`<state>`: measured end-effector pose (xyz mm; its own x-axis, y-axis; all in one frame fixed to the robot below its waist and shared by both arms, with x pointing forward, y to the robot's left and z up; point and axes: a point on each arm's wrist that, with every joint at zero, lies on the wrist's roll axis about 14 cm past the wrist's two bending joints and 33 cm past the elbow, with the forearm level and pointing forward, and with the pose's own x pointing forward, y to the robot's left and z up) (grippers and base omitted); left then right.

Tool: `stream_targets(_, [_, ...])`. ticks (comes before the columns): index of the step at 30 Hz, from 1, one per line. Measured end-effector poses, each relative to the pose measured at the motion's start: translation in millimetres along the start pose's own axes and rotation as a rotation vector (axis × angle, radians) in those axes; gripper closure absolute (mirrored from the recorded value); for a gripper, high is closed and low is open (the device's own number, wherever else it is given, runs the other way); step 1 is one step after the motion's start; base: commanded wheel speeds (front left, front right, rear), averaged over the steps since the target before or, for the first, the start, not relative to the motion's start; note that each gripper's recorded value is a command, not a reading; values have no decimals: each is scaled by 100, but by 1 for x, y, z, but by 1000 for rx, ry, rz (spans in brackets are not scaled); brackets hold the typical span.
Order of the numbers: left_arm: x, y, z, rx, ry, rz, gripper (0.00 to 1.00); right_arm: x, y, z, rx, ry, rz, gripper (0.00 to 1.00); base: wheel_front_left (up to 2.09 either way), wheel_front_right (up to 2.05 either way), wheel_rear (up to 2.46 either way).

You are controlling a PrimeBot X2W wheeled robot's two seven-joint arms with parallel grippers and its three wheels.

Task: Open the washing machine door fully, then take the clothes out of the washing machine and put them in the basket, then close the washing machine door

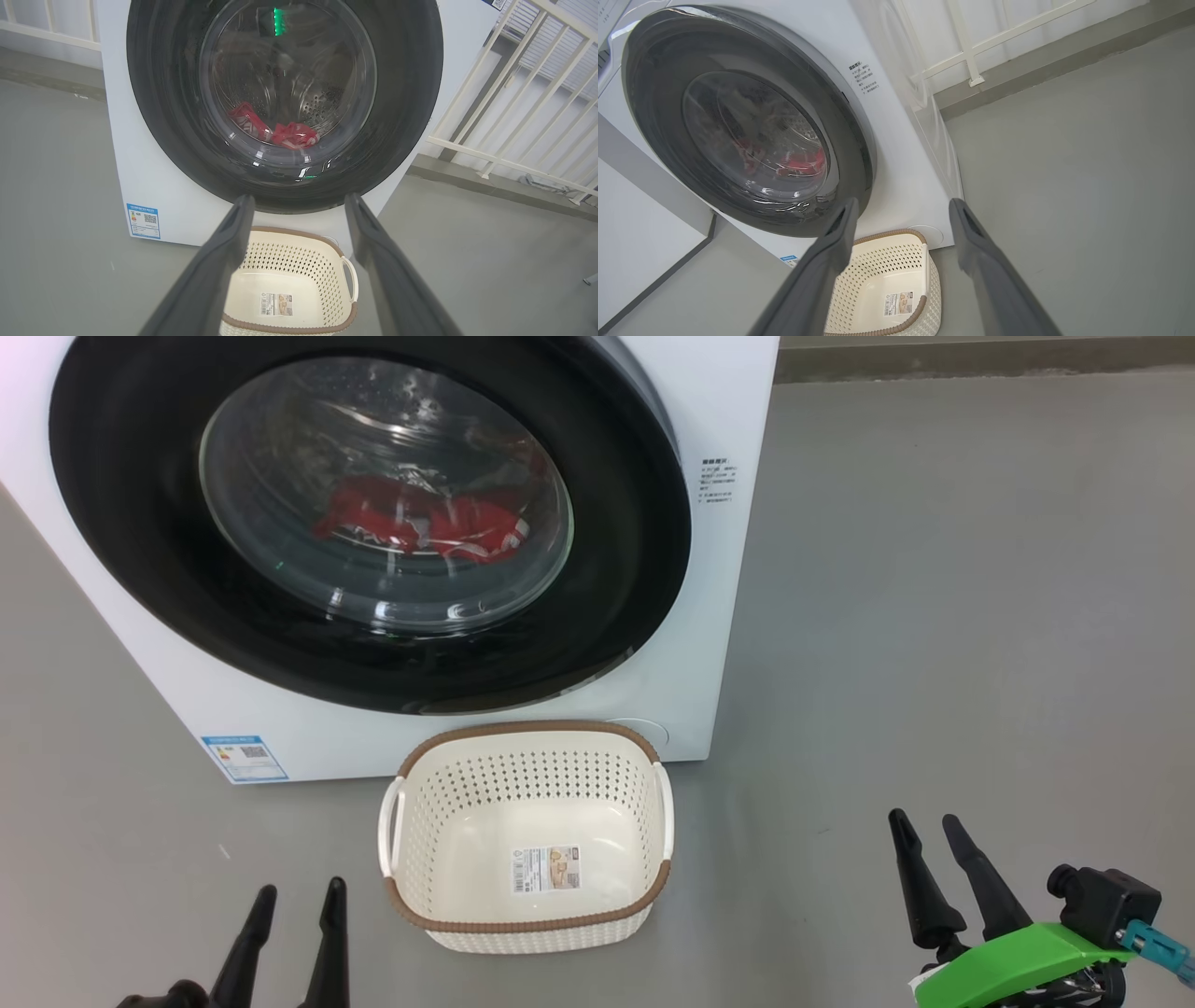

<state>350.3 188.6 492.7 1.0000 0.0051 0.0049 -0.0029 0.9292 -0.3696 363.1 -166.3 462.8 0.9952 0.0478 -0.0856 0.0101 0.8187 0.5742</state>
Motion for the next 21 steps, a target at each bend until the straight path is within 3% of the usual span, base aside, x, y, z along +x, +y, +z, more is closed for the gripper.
stream_targets(21, [-2,-7,4,243,-32,-54,0,-9,-9,0,-197,-20,-7,0,0,0,0])
